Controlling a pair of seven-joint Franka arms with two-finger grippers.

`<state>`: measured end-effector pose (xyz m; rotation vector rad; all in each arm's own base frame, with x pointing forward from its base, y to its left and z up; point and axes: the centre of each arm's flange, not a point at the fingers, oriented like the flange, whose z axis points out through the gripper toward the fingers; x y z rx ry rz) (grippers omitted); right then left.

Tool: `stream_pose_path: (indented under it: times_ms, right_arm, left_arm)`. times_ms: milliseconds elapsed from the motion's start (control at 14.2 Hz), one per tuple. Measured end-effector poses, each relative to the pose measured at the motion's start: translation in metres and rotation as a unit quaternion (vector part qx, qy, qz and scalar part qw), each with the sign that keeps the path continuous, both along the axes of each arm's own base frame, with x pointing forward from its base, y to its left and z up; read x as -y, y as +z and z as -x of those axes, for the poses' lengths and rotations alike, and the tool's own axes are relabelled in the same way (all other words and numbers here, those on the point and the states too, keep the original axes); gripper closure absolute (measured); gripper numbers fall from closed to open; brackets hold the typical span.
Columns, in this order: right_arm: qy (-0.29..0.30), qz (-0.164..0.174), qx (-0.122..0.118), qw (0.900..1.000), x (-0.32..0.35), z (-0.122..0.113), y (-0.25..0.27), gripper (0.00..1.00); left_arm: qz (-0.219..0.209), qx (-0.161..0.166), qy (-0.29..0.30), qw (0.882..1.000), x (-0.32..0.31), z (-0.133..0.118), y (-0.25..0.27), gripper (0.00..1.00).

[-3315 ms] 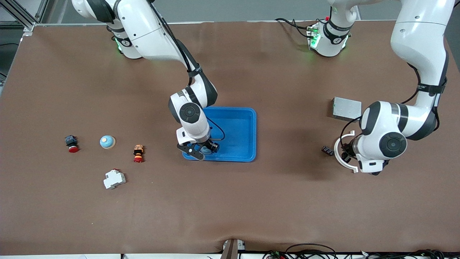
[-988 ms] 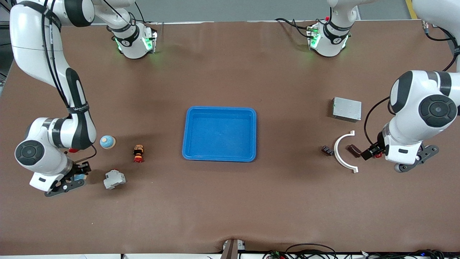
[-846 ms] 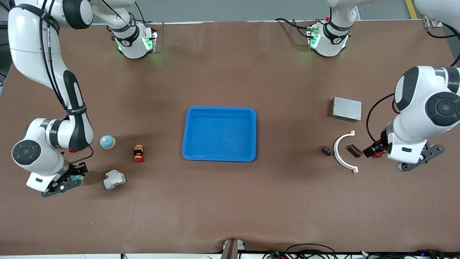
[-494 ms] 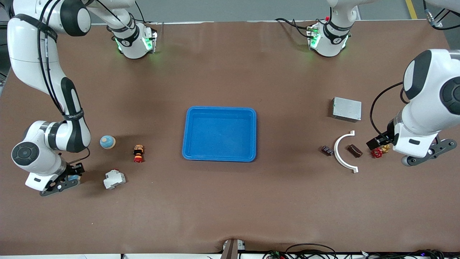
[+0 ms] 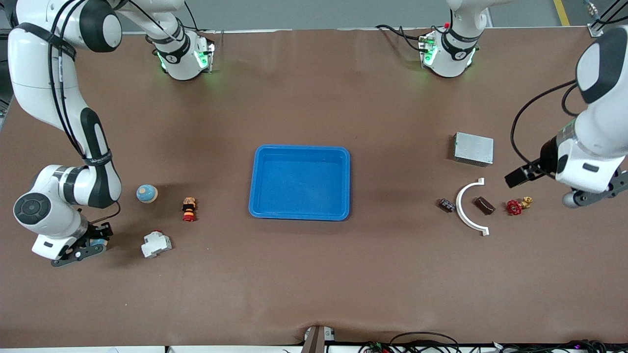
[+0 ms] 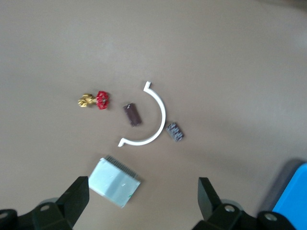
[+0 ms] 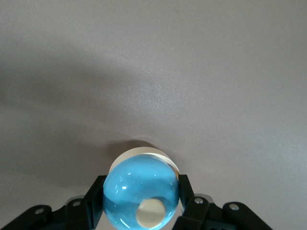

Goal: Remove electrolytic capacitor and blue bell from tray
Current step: 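Lower the bell beside the white block and open the right gripper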

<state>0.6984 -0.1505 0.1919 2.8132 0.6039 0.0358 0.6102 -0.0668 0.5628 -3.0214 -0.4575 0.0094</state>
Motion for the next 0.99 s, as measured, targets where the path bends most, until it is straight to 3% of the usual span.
stream_pose_path:
  times_ms: [635, 917, 988]
  right_arm:
    - [-0.002, -0.011, 0.017, 1.000, 0.006, 0.004, -0.016, 0.35]
    - [-0.005, -0.018, 0.016, 1.000, 0.008, 0.005, -0.022, 0.01]
    - [-0.004, -0.019, 0.016, 1.000, 0.006, 0.005, -0.022, 0.00]
  left_arm:
    - [0.003, 0.018, -0.075, 0.997, -0.033, 0.060, 0.071, 0.00]
    - [0.007, 0.014, -0.106, 0.994, -0.046, 0.081, 0.083, 0.00]
    - [0.007, 0.012, -0.108, 0.994, -0.044, 0.081, 0.081, 0.00]
